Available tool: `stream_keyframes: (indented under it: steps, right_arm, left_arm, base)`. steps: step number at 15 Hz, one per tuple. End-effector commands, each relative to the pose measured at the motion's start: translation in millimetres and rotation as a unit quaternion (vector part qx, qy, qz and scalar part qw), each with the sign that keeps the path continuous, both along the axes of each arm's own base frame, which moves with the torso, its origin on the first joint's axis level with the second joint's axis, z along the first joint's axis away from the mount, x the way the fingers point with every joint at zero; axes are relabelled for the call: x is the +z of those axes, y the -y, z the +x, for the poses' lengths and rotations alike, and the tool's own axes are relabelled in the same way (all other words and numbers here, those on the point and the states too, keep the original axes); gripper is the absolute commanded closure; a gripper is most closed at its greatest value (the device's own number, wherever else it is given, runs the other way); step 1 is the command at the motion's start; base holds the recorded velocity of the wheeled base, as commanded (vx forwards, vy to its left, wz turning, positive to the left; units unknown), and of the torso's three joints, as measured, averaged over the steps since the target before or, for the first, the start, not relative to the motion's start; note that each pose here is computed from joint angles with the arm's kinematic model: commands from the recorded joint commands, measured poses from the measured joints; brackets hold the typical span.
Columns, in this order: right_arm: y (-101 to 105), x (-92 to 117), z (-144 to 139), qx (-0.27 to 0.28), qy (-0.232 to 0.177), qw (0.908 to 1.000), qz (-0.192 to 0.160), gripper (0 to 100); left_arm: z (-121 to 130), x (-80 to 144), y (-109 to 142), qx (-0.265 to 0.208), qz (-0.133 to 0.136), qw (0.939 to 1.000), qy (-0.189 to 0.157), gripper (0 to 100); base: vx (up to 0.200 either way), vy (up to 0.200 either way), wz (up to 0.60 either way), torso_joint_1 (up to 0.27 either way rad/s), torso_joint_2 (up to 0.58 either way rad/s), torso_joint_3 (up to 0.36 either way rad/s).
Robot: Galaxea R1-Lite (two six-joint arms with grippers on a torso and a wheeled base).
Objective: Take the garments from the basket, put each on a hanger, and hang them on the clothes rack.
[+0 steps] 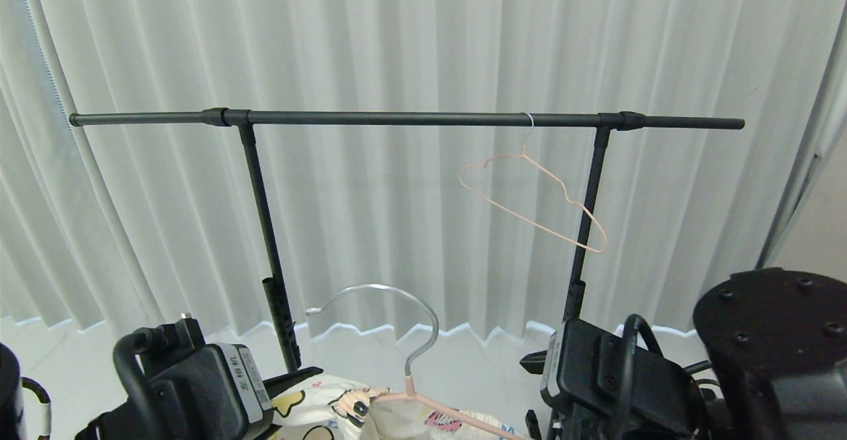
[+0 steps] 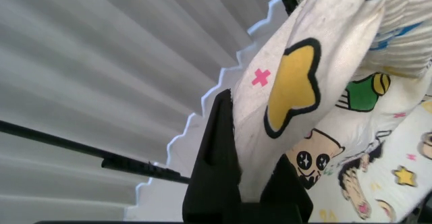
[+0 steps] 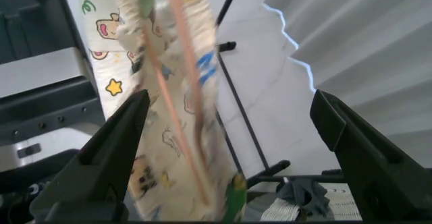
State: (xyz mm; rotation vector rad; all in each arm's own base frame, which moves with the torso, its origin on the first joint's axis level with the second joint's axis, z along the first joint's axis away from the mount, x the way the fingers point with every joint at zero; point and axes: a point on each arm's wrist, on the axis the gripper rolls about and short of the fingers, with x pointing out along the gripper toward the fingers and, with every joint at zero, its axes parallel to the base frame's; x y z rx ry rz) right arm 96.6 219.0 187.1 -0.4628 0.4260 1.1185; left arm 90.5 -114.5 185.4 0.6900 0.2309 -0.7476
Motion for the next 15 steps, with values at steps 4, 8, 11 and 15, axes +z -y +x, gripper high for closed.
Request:
stream_keyframes:
  steps: [4,8,11,15]
  right_arm:
    - [-14.3,-8.6,7.2,-0.003,-0.007,0.9998,-0.017,0]
    - [-14.6,-8.1,6.9,-0.003,-0.008,0.9998,-0.016,100]
    - [-15.3,-7.9,4.6,0.002,-0.008,0.9999,-0.014,100]
    - [-14.9,-4.9,1.0,0.009,-0.008,0.9999,-0.007,100]
  left_arm:
    - [-1.4,0.1,1.2,-0.006,0.0,1.0,0.0,100]
    - [-1.0,0.5,1.5,-0.006,-0.001,1.0,0.001,100]
    - [-1.3,0.7,1.4,-0.006,-0.002,1.0,0.001,100]
    - [-1.5,0.9,1.1,-0.006,-0.002,1.0,0.002,100]
  base:
    - [0.0,0.0,0.0,0.0,0.0,0.0]
    - [0.0,0.0,0.0,0.0,0.0,0.0]
    - [0.0,0.0,0.0,0.0,0.0,0.0]
    - [0.0,0.0,0.0,0.0,0.0,0.0]
